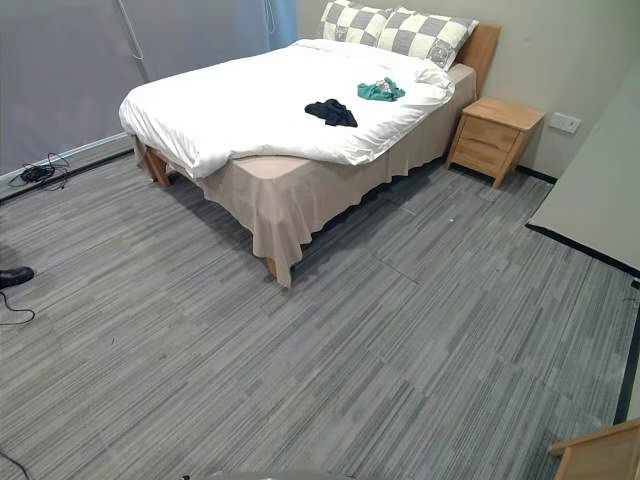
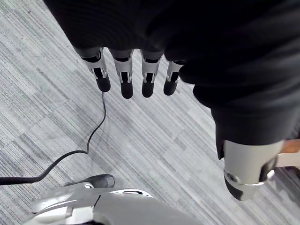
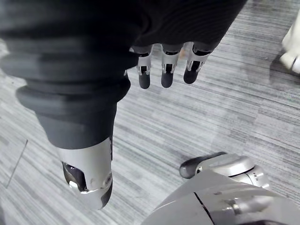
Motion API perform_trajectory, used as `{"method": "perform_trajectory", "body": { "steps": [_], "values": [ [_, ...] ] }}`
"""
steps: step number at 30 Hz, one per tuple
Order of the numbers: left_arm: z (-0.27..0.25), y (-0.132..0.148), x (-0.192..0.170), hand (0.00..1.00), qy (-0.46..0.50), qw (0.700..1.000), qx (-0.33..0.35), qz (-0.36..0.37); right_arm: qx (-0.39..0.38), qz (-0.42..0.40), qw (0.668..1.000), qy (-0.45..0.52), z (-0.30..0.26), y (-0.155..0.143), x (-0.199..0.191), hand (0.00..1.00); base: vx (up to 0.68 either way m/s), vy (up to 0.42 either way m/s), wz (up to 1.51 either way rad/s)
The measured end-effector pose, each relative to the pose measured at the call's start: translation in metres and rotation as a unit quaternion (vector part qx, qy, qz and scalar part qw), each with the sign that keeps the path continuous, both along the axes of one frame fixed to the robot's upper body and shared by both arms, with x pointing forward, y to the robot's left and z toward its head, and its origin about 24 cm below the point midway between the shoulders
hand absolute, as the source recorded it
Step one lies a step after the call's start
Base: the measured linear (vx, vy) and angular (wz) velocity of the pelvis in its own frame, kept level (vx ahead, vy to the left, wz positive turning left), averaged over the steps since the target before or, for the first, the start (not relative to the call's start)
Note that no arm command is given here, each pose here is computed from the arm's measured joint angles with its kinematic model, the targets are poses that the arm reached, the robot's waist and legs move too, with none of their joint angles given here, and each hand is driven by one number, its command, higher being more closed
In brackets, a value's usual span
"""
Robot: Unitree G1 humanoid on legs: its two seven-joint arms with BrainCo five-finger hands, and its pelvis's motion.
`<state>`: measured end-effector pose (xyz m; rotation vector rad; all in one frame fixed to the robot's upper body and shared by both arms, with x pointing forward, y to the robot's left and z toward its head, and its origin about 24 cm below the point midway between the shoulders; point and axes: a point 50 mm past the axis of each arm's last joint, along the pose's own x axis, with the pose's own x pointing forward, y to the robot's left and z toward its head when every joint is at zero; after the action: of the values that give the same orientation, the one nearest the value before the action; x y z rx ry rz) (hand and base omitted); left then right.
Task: Tidy the bed and pick cloth on bed and put in laundry
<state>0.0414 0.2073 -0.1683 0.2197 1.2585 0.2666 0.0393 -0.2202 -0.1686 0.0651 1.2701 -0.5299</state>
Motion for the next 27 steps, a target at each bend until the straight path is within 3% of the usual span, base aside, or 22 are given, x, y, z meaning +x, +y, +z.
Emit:
{"method": "perform_trajectory", "body": {
  "steps": [27],
  "values": [
    [0.001,0.001,0.008,0.0,-0.009,1.0,0.001,0.0,0.003,-0.005,1.0,-0.019,0.001,0.002,0.015,0.0,-0.02,-0.027,0.0]
  ]
}}
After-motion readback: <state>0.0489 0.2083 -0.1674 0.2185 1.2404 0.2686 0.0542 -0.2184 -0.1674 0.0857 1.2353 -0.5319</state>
